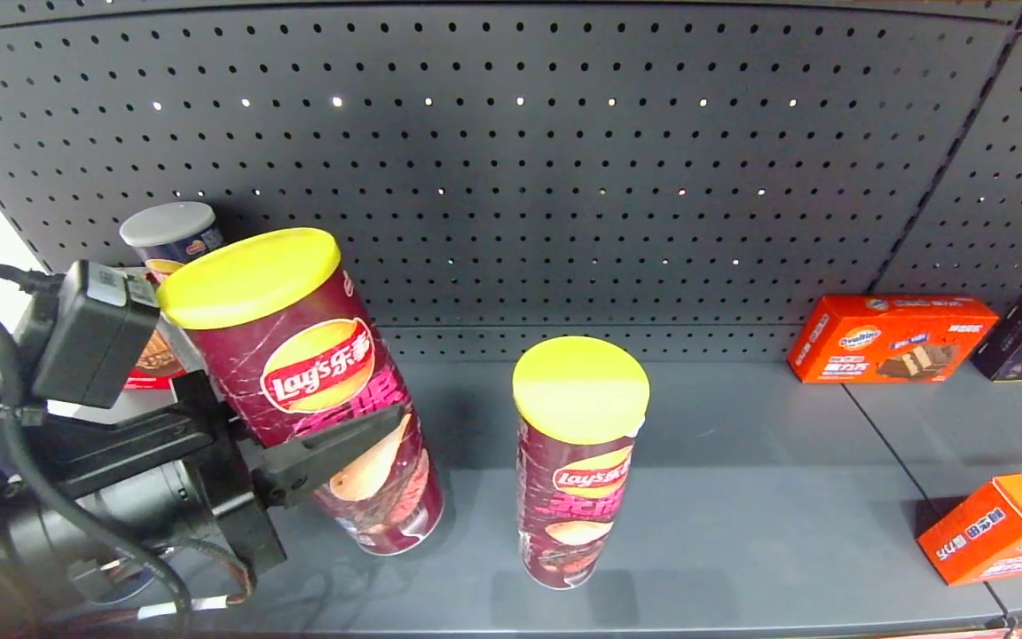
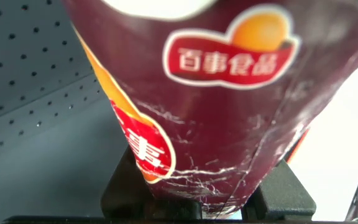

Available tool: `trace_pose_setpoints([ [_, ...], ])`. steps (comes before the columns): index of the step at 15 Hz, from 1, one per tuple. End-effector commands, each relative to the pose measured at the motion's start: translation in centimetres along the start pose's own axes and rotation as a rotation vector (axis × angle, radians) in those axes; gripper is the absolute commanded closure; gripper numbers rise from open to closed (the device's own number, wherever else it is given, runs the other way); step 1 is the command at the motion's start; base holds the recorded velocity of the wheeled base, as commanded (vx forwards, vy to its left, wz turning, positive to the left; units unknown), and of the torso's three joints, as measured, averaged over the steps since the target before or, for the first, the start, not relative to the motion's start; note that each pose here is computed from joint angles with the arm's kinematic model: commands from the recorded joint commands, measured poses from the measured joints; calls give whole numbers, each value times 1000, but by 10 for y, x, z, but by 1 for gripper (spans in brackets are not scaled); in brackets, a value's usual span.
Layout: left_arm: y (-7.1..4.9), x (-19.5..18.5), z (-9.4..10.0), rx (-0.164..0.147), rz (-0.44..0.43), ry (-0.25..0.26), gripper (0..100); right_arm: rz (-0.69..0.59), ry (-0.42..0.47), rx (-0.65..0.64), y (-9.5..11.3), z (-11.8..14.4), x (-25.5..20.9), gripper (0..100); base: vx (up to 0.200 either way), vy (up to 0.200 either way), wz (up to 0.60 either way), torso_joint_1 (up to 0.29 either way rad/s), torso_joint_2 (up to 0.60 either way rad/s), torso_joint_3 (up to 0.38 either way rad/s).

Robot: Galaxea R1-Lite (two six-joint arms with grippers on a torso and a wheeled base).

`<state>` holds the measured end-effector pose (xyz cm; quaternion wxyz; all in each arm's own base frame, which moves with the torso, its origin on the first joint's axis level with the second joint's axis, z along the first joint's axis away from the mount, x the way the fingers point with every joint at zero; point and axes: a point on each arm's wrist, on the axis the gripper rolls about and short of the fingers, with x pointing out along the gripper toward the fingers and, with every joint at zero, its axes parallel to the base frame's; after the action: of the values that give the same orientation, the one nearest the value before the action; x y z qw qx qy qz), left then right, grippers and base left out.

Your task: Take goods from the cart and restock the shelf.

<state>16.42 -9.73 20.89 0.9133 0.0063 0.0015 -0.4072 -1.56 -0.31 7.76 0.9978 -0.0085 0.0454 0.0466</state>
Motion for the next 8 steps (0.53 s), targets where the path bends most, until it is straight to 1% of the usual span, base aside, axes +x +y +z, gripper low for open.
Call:
trace_pose_setpoints([
  [1,12,23,-5,-15,1,41,100,1,5,-1,0,0,0,0,0,0,0,0,0,0],
  [4,36,46,-4,-27,0,59,100,1,5,-1,0,0,0,0,0,0,0,0,0,0],
  [5,45,52,-2,-16,4,74,100,1,5,-1,0,0,0,0,0,0,0,0,0,0],
  [6,53,60,0,9,-8,85,100,1,5,-1,0,0,0,0,0,0,0,0,0,0],
  [7,56,64,-1,16,-21,89,100,1,5,-1,0,0,0,0,0,0,0,0,0,0],
  [8,63,75,0,50,-70,81,100,1,5,-1,0,0,0,0,0,0,0,0,0,0],
])
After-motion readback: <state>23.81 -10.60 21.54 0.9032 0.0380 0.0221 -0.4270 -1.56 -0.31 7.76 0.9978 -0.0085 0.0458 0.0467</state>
